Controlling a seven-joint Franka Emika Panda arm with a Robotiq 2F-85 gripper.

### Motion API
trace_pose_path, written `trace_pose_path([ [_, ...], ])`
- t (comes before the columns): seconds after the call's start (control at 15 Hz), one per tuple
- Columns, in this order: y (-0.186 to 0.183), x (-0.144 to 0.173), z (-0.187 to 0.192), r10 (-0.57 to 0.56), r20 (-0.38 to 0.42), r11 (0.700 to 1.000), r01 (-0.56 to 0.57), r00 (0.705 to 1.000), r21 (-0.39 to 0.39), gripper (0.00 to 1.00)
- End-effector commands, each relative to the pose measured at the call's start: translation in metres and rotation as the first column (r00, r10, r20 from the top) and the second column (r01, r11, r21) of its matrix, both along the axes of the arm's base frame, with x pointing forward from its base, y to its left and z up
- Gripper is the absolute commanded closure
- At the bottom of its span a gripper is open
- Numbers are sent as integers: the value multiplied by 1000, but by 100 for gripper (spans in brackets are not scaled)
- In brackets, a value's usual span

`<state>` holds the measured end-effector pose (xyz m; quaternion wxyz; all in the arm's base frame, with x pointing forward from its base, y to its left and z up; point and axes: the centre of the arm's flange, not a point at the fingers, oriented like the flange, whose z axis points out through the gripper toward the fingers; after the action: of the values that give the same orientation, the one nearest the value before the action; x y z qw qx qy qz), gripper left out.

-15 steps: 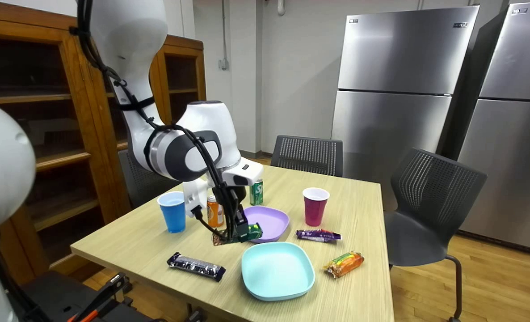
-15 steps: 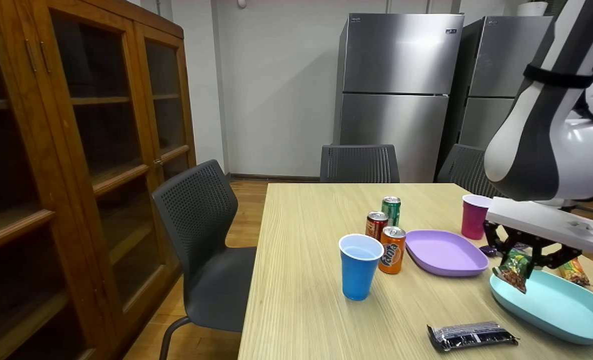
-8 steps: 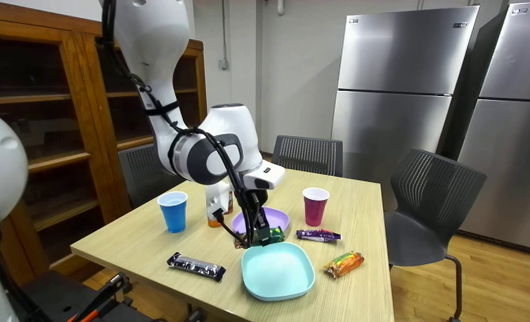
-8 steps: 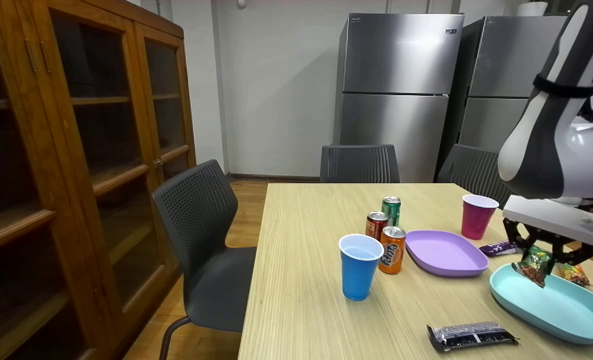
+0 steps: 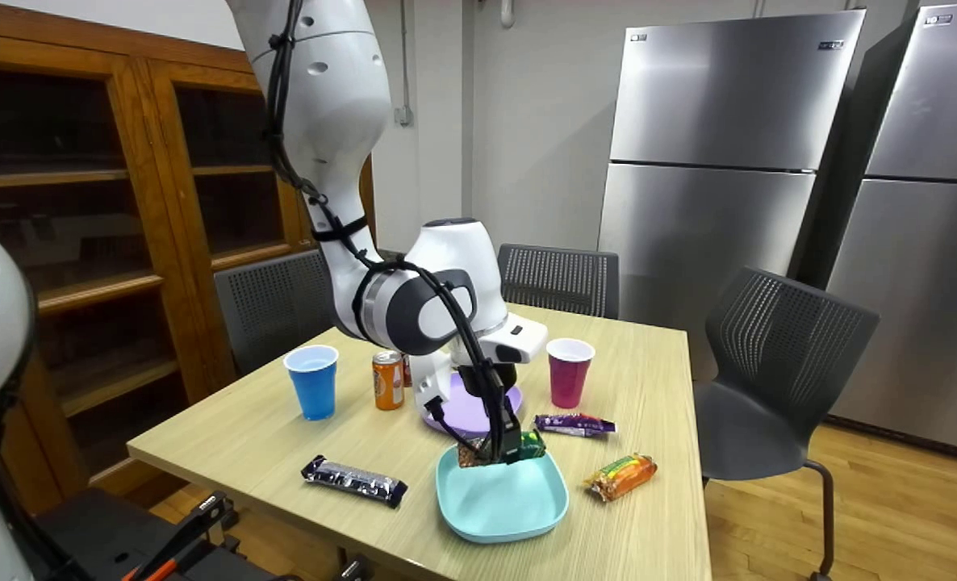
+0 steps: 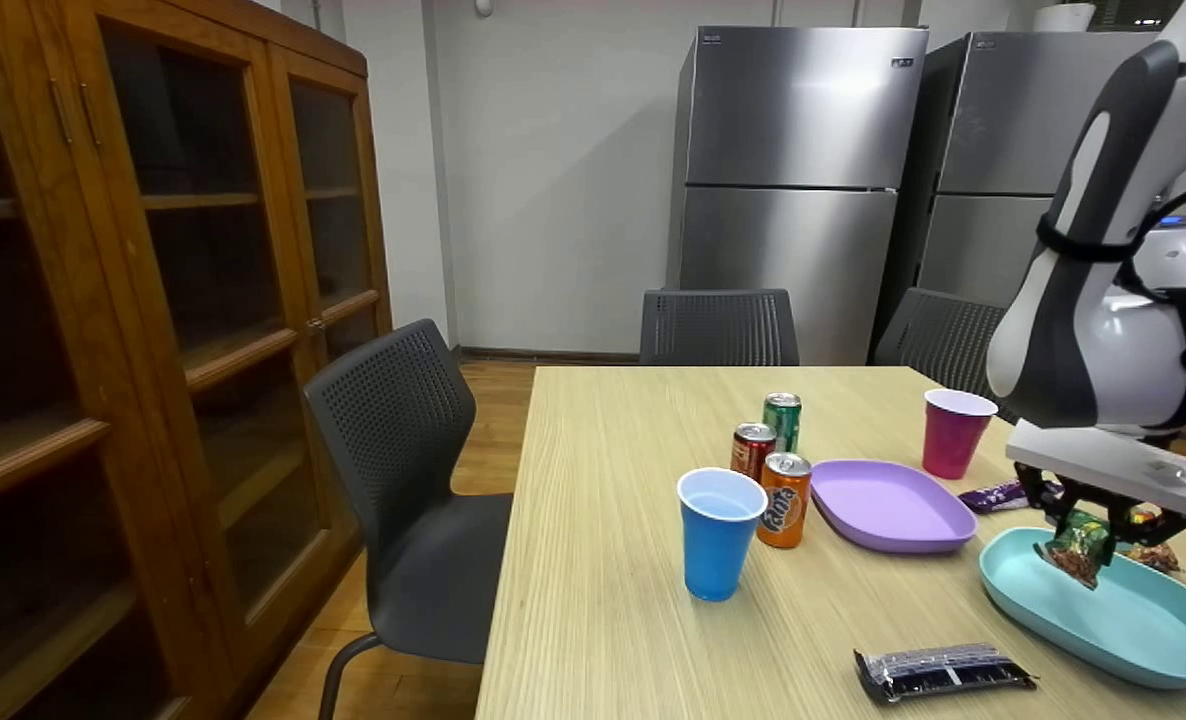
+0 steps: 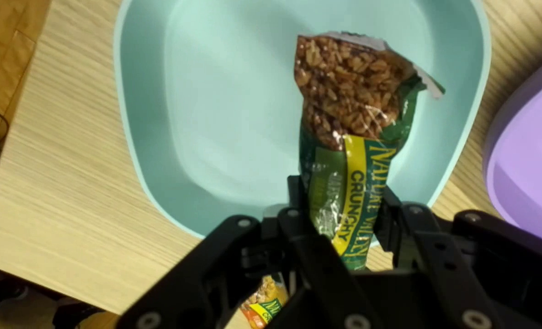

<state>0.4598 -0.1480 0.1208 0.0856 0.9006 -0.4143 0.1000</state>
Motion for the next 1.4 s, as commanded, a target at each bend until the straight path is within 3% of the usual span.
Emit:
trace_pose_path([
  [0.0, 1, 23, -21, 25, -39, 1000, -25, 999, 13, 88],
  [0.27, 10, 34, -35, 53, -63, 999, -52, 997, 16, 88],
  [0.33, 11, 35, -38, 58, -70, 998, -57, 996, 17, 83],
  [0.4, 11, 36, -39, 56, -78, 998, -55, 995, 12, 38],
  [0.53, 9, 35, -33, 68, -78, 998, -67, 995, 19, 31],
  [0.8, 4, 35, 0, 133, -60, 990, -130, 989, 49, 2],
  [1.07, -8, 37, 36, 211, -50, 976, -208, 976, 58, 0],
  [1.33, -27, 40, 67, 210, -22, 977, -209, 977, 50, 0],
])
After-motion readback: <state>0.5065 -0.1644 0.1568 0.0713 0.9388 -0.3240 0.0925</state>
